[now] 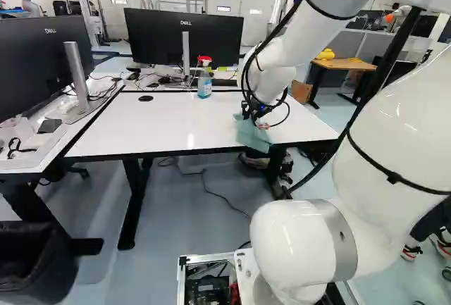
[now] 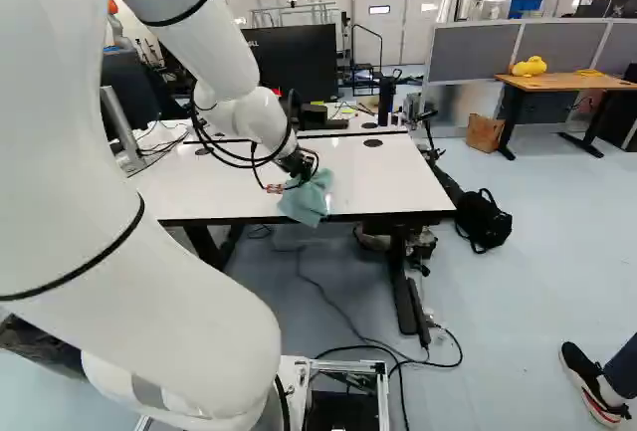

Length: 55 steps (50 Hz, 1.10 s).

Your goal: Clean the table with the green towel

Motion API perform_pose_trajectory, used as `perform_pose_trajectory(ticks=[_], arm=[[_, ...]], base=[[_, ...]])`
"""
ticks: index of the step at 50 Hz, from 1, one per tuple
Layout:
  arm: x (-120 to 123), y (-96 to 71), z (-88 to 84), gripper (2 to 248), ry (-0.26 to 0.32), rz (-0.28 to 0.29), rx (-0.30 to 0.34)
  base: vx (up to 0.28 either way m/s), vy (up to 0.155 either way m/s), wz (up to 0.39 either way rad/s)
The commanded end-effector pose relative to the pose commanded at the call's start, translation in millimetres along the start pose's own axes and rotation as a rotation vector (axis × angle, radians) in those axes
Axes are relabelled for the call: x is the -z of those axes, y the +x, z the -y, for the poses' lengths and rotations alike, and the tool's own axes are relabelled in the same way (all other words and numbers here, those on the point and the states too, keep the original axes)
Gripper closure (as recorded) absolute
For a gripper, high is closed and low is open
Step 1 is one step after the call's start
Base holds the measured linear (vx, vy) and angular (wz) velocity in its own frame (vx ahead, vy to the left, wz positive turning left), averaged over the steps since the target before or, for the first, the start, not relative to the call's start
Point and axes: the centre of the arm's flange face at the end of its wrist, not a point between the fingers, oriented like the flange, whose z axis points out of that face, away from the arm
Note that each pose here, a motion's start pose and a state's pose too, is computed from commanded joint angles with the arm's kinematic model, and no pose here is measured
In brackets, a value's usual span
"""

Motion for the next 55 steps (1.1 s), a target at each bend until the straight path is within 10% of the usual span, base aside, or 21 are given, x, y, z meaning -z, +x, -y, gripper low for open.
perform_pose_trajectory(ticks=[24,55], arm=[[0.0,0.0,0.5,206,0.005,0.0,-0.146],[4.7,5.5,-3.4,206,0.002,-0.017,-0.156]], base=[[0.0,0.0,0.0],[0.0,0.0,0.0]])
